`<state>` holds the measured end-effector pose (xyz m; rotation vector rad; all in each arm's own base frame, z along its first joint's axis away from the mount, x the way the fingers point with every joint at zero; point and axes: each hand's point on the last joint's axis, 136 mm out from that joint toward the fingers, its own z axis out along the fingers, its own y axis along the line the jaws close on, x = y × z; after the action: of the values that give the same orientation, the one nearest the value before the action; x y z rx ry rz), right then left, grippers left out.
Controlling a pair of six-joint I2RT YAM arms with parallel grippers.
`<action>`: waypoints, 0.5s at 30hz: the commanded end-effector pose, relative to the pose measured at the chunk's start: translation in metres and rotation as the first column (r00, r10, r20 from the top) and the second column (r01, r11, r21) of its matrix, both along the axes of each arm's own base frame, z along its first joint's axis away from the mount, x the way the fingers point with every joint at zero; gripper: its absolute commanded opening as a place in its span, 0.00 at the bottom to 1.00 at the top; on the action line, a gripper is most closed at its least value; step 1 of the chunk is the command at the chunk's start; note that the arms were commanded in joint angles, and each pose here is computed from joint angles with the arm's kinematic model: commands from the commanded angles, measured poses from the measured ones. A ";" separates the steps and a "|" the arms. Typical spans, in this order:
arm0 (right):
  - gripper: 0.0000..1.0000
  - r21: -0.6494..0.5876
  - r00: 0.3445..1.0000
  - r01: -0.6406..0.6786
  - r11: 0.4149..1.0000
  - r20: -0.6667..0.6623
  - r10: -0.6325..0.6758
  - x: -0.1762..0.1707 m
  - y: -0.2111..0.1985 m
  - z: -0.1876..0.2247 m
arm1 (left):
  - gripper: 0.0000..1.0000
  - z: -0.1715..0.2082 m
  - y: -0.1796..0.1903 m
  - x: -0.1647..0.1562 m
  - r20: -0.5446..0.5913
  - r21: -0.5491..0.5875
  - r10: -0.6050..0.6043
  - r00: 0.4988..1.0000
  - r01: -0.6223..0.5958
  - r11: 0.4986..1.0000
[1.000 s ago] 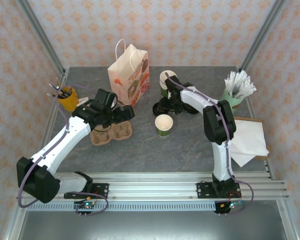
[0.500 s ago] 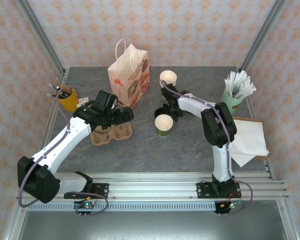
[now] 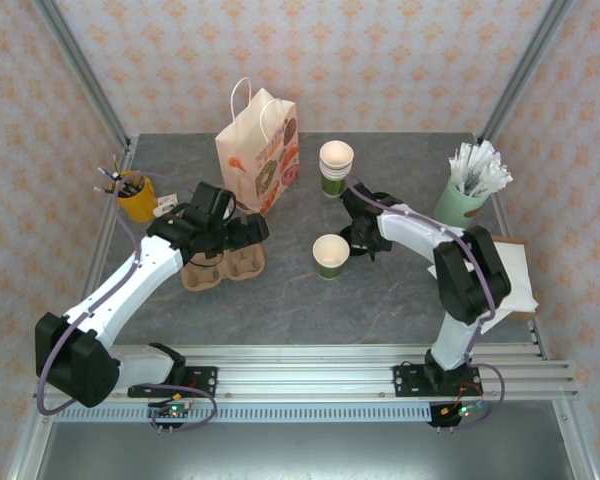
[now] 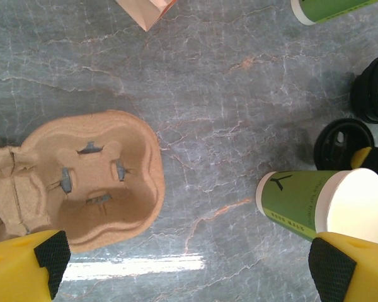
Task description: Pack the takeout coffee
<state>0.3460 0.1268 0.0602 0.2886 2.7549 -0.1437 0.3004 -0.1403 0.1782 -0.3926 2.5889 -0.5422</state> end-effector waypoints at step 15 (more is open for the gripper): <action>0.00 0.255 0.773 -0.380 0.889 0.616 0.153 -0.048 0.021 0.186 | 1.00 0.109 -0.050 -0.007 0.276 -0.123 -0.252 0.928 0.294 0.948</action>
<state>0.3043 0.1156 0.2110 0.2554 2.2834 0.2960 0.3030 -0.1707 0.2456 -0.1953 2.4527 -0.7582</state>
